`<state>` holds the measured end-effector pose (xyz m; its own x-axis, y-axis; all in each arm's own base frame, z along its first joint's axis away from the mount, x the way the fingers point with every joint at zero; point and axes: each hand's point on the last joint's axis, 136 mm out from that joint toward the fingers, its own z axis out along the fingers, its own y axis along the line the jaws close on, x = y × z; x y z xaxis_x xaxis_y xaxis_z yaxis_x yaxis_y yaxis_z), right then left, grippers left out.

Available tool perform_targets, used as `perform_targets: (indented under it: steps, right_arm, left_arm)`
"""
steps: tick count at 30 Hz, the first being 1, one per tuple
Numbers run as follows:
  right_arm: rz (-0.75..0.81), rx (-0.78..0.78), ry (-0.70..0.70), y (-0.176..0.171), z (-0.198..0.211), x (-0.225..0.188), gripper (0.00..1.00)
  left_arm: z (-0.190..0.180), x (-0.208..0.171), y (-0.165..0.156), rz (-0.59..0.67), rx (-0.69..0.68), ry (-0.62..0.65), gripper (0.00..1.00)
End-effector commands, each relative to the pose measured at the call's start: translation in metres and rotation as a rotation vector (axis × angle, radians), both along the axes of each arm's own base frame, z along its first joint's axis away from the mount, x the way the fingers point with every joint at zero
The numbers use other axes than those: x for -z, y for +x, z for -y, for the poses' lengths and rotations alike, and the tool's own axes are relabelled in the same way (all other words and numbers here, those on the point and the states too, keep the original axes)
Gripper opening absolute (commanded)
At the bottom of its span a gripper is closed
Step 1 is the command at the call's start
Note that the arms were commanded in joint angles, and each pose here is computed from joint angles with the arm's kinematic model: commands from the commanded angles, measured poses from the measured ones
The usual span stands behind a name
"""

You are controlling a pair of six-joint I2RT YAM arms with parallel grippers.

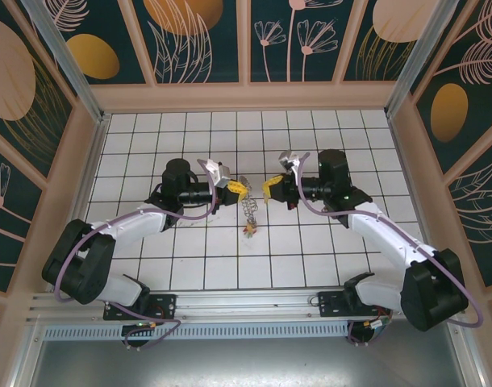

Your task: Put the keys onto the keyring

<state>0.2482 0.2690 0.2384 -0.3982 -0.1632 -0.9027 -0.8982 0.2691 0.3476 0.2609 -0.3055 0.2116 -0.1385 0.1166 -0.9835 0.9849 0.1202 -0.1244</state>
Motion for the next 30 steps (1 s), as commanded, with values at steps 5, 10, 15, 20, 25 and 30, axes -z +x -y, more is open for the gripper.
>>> perform_targets:
  steps: [5,10,15,20,25,30]
  right_arm:
    - [0.13,-0.067,0.059,0.006,-0.027,-0.033,0.0]
    - [0.118,-0.092,0.037,0.008,-0.038,-0.026,0.0]
    - [0.118,-0.09,0.031,0.012,-0.041,-0.023,0.0]
    - [0.121,-0.053,-0.005,0.021,-0.04,-0.014,0.0]
    - [0.104,-0.081,-0.04,0.016,-0.046,-0.004,0.0]
    - [0.134,-0.043,-0.034,0.02,-0.042,-0.011,0.0]
  left_arm:
    - [0.007,-0.02,-0.002,0.036,0.045,-0.045,0.0]
    - [0.007,-0.021,-0.001,0.036,0.037,-0.049,0.0]
    - [0.007,-0.022,-0.001,0.038,0.037,-0.051,0.0]
    - [0.006,-0.023,-0.001,0.043,0.03,-0.055,0.0]
    - [0.007,-0.025,-0.001,0.048,0.03,-0.057,0.0]
    - [0.005,-0.022,0.001,0.052,0.005,-0.052,0.0]
